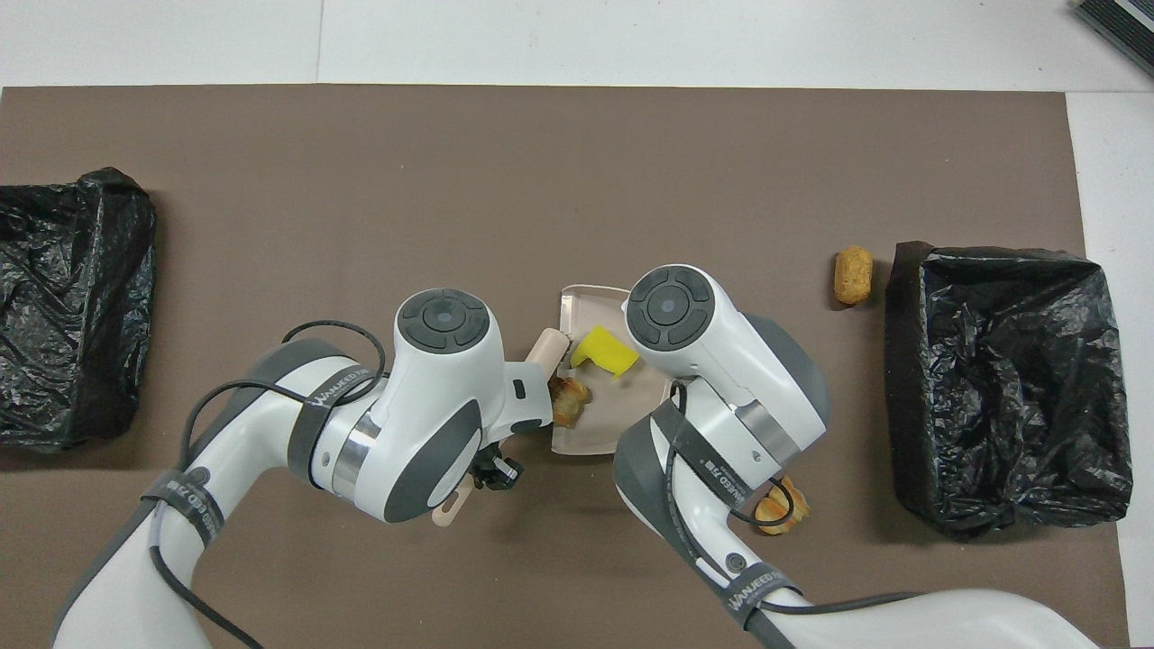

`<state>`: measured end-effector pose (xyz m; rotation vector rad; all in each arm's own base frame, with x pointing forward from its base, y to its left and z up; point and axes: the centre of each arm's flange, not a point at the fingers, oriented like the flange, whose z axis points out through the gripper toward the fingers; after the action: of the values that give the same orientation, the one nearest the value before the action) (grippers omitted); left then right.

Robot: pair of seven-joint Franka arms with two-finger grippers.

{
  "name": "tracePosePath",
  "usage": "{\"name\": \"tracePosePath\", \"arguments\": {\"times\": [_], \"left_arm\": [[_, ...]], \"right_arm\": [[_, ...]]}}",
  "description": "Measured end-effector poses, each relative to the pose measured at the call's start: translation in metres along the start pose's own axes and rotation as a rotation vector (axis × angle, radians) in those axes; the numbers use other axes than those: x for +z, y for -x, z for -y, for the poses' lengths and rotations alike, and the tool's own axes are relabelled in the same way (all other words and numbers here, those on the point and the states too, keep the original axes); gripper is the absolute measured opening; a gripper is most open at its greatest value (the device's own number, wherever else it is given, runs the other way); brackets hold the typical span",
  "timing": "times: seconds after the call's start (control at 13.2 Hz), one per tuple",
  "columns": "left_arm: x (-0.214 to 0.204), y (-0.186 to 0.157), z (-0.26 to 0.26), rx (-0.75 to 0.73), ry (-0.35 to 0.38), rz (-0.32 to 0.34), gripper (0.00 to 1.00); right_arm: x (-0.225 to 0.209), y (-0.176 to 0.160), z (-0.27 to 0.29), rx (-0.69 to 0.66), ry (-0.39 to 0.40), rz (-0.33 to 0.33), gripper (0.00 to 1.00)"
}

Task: Sweep and dump trash in bin

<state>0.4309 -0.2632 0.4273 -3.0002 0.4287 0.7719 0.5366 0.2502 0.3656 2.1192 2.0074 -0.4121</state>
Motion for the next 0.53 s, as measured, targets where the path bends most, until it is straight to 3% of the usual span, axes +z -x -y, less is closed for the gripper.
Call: {"name": "tracePosePath", "arguments": {"times": [0.3, 0.53], "left_arm": [[0.038, 0.032, 0.056, -0.313, 0.000, 0.145, 0.27], [0.087, 0.059, 0.068, -0.558, -0.015, 0.134, 0.27]], "right_arm": [[0.007, 0.022, -0.013, -0.215, -0.010, -0.006, 0.31], [0.009, 0.028, -0.016, -0.378, -0.011, -0.009, 0.31]]}}
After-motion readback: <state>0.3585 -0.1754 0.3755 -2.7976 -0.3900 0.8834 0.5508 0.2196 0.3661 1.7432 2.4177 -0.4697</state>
